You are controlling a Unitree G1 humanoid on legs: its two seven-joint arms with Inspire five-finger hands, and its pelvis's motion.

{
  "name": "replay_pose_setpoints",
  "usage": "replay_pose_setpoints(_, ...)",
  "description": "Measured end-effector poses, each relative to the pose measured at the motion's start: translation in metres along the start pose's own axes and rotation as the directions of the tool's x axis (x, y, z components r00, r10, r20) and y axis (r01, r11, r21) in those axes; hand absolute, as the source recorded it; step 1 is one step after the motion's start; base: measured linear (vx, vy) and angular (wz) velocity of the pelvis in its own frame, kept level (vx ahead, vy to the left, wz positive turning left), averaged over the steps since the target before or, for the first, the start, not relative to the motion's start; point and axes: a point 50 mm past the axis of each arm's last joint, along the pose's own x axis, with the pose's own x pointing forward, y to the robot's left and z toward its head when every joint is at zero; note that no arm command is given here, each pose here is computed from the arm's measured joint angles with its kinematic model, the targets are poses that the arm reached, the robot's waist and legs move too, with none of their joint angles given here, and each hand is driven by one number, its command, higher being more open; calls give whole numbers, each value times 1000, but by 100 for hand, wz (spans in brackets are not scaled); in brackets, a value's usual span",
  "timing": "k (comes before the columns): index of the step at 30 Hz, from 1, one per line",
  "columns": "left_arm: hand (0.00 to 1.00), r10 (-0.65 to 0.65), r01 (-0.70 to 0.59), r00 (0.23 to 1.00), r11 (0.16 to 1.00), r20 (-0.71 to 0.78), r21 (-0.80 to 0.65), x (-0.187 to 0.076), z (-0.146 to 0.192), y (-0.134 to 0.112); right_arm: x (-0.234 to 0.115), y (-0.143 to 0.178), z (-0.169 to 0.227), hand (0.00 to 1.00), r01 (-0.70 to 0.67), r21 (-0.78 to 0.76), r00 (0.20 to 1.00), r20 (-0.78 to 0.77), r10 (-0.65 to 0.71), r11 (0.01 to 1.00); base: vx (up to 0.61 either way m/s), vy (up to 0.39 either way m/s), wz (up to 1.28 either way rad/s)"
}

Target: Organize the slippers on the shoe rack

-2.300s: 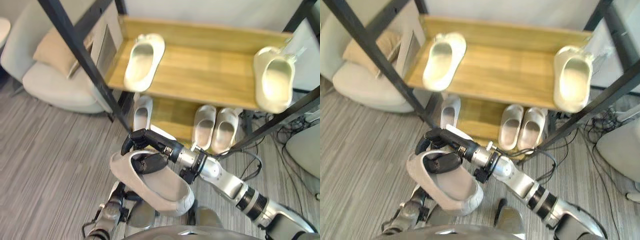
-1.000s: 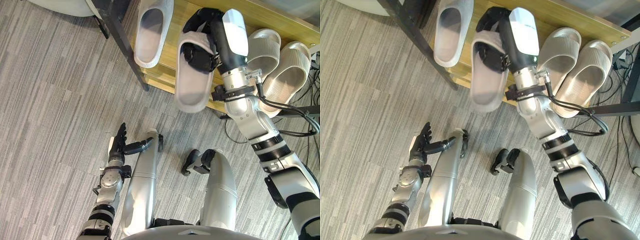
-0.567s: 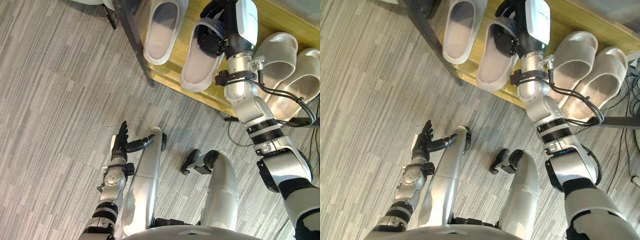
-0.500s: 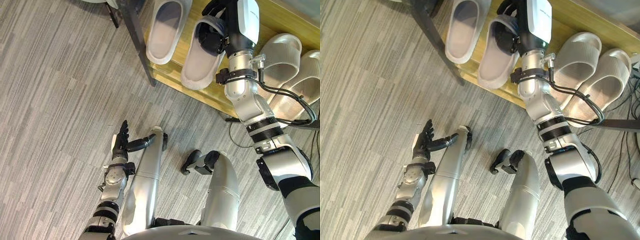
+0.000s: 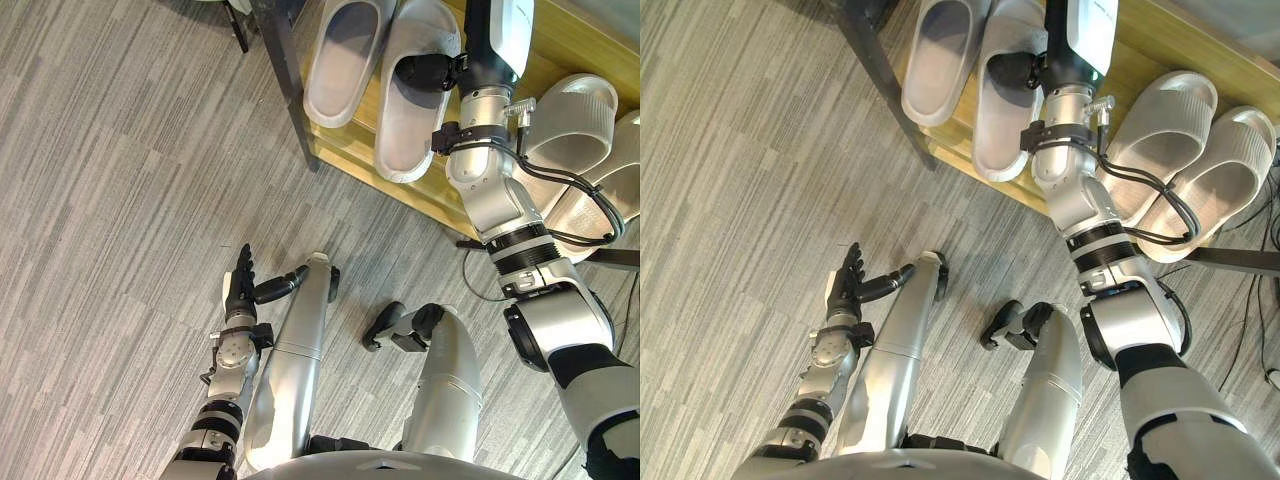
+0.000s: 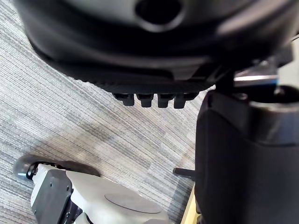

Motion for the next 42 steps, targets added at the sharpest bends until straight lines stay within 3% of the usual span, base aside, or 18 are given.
replay_pose_setpoints(15, 100, 44, -44, 998, 999, -42, 2, 0, -6, 10, -29, 8, -2, 100, -31, 58, 999, -11, 32, 998, -1, -7, -7)
replay_pose_setpoints(21, 100, 59, -59, 996, 998, -68, 0, 0, -10, 13, -57, 5, 2, 100, 37, 191, 997, -75, -23, 981, 0, 0, 0)
replay_pose_setpoints(27, 100, 81, -82, 992, 997, -93, -2, 0, -13, 18, -120, 22, 15, 100, 99, 448, 968, -251, 18, 889, 0, 0, 0)
replay_pose_setpoints(29, 100, 94, -96, 989, 995, -111, -10, 0, -14, 20, -152, 39, 13, 100, 142, 591, 909, -395, 131, 794, 0, 0, 0)
replay_pose_setpoints(32, 100, 103, -105, 987, 994, -121, -10, 0, -16, 22, -176, 50, 11, 100, 156, 666, 853, -463, 240, 729, -2, 24, -7)
replay_pose_setpoints(42, 100, 117, -119, 985, 993, -128, -6, 0, -17, 24, -185, 55, 8, 100, 177, 767, 840, -444, 311, 617, -8, 17, -1)
